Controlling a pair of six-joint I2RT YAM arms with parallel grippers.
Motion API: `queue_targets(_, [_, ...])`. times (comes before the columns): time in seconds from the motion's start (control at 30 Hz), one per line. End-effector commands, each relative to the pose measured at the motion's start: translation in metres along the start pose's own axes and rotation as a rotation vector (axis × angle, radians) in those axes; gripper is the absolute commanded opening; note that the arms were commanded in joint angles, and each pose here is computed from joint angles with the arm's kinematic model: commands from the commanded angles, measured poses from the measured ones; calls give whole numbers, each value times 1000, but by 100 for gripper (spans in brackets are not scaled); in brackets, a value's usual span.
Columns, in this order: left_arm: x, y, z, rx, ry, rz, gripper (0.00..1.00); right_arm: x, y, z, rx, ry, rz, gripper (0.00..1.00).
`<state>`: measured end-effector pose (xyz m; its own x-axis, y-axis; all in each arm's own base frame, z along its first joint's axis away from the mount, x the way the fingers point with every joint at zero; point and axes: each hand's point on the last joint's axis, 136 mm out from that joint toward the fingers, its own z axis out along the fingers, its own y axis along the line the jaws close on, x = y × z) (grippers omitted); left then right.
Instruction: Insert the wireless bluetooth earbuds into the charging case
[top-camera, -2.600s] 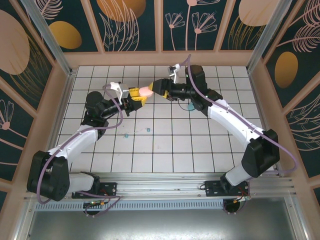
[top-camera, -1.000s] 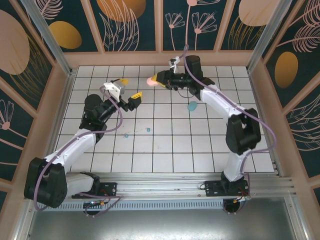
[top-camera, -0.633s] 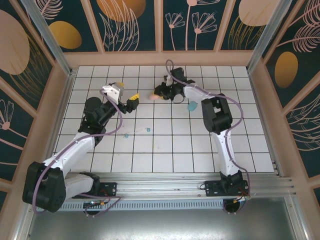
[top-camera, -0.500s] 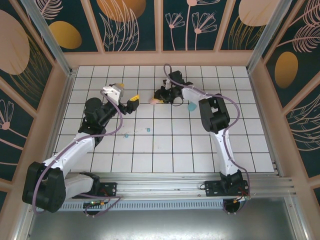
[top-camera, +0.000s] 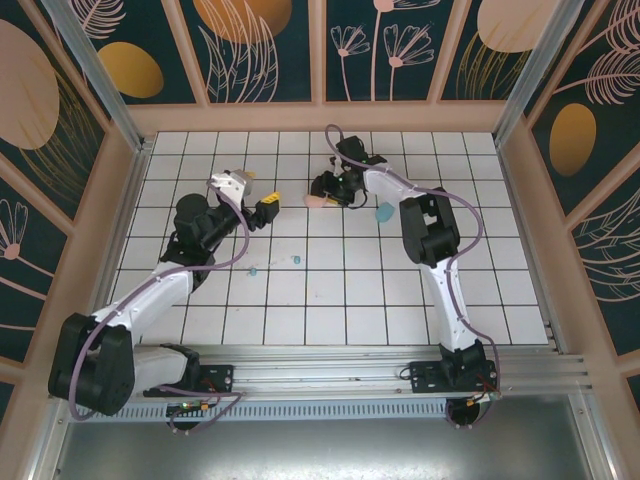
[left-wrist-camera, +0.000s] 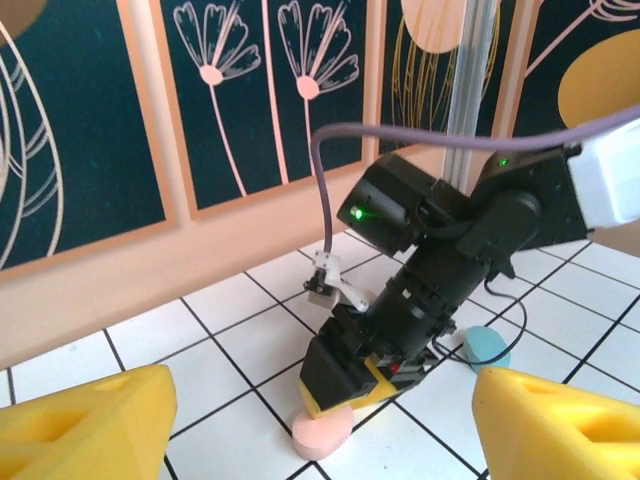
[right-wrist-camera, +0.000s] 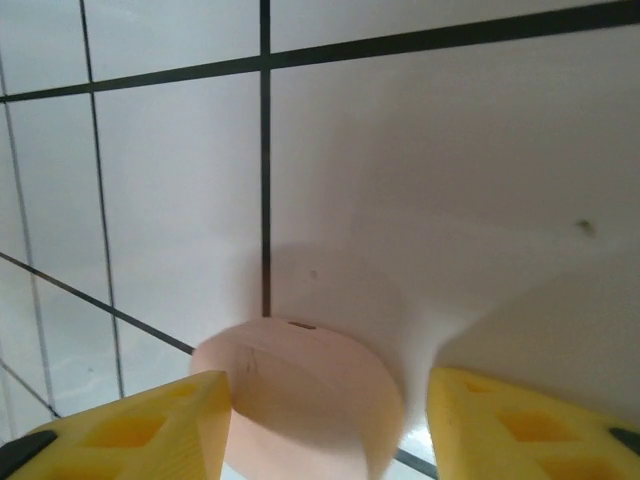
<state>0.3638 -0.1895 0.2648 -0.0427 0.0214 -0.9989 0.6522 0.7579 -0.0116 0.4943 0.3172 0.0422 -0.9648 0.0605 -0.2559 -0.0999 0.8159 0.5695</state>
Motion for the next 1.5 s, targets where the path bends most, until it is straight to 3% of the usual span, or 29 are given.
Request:
queue_targets(0.0, [-13,1,13,18,-23,-21,73,-30,16,-69,62,-112,-70,58])
queue_targets(0.1, [-10,-4,27,14,1,-22,72,-37,-2,-94,118,-149,-77,60])
queue_targets(0.23, [5,-17,57,-5,75,-42,71,-40,-56,-127,192,-183,10,60])
queue_targets(0.37, [25,-16,89,-52,155,-165,67,-30,-104,-166,193,-252,130,60])
queue_targets(0.53, [50,-41,140,-28,238,-195,68,-10,-161,-201,211,-295,272,60])
queue_targets(0.83, [103,-109,221,74,367,-203,73,30,-191,-235,220,-365,362,61])
queue_targets(1.1, [152,-157,265,140,470,-170,75,49,-197,-251,220,-408,378,61])
queue_targets(1.47, [209,-164,278,93,582,-143,80,48,-196,-263,215,-437,360,61])
